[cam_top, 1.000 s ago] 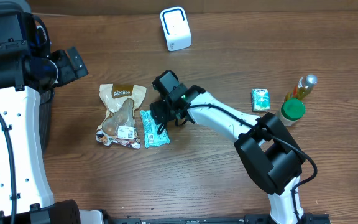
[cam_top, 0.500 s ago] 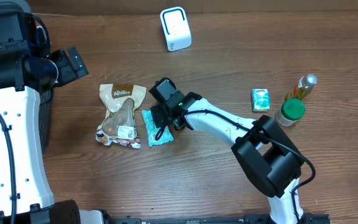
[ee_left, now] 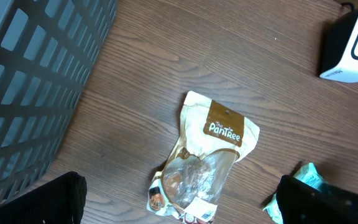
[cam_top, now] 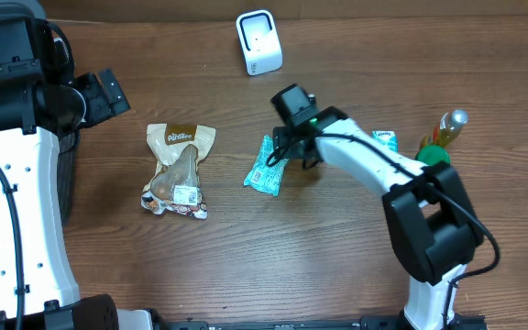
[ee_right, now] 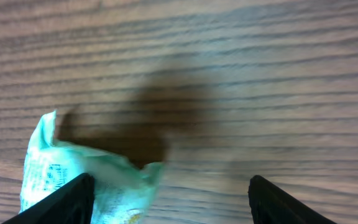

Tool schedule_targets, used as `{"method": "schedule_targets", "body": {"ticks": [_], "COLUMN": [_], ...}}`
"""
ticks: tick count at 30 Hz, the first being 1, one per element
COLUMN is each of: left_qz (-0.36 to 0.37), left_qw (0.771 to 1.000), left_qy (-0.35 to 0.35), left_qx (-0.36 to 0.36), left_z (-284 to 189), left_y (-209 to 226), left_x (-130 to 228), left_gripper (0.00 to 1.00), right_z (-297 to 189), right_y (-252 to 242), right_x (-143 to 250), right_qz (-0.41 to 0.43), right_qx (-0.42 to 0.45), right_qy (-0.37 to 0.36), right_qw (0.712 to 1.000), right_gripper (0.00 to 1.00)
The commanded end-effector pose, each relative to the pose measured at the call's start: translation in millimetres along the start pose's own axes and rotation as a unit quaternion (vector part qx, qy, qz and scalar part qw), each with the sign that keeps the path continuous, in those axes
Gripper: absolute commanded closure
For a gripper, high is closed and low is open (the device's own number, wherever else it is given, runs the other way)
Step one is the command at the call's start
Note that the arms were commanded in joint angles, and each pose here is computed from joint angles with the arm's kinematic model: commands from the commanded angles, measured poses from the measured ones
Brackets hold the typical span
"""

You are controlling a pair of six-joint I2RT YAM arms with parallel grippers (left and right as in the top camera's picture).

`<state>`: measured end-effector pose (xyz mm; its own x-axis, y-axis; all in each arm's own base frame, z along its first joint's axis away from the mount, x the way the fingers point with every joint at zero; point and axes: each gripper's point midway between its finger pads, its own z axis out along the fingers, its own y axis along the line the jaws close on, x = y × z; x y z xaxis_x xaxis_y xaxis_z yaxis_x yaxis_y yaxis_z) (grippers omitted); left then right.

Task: Scan the item barcode
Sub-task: 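Move the right gripper to the green wipes pack and grasp it, then lift the wipes pack with the right gripper and reposition it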

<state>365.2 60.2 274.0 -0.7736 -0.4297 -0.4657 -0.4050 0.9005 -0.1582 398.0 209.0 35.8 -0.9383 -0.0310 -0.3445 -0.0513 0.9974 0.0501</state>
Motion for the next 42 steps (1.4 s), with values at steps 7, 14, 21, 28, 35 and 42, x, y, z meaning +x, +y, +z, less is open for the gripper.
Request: {"method": "schedule_targets", "body": {"ticks": [7, 14, 21, 28, 35, 42], "left_qz": [0.007, 0.007, 0.007, 0.007, 0.007, 0.007], "left_qw": [1.000, 1.000, 1.000, 1.000, 1.000, 1.000], "left_qy": [-0.002, -0.002, -0.002, -0.002, -0.002, -0.002], "left_qx": [0.001, 0.001, 0.001, 0.001, 0.001, 0.001], "left_z": [-1.2, -1.2, -1.2, -1.2, -1.2, -1.2], "left_y": [-1.4, -1.4, -1.4, -1.4, -1.4, -1.4], "left_x": [-1.3, -1.3, -1.3, -1.4, -1.3, -1.3], "left_gripper": [0.00, 0.00, 0.00, 0.00, 0.00, 0.01], "right_z": [-63.0, -45.6, 10.5, 33.1, -28.7, -24.9], "right_y": [75.9, 81.8, 80.2, 76.6, 100.3, 106.3], "right_x": [17.1, 45.0, 64.7, 75.4, 33.6, 48.6], "right_qz": [-0.025, -0.006, -0.003, 0.000, -0.014, -0.026], "right_qx": [-0.228, -0.242, -0.224, -0.212, -0.281, -0.277], "right_qy": [0.053, 0.125, 0.165, 0.180, 0.113, 0.123], "right_qw": [0.972, 0.962, 0.961, 0.961, 0.953, 0.953], "right_gripper": [0.80, 0.96, 0.96, 0.96, 0.96, 0.96]}}
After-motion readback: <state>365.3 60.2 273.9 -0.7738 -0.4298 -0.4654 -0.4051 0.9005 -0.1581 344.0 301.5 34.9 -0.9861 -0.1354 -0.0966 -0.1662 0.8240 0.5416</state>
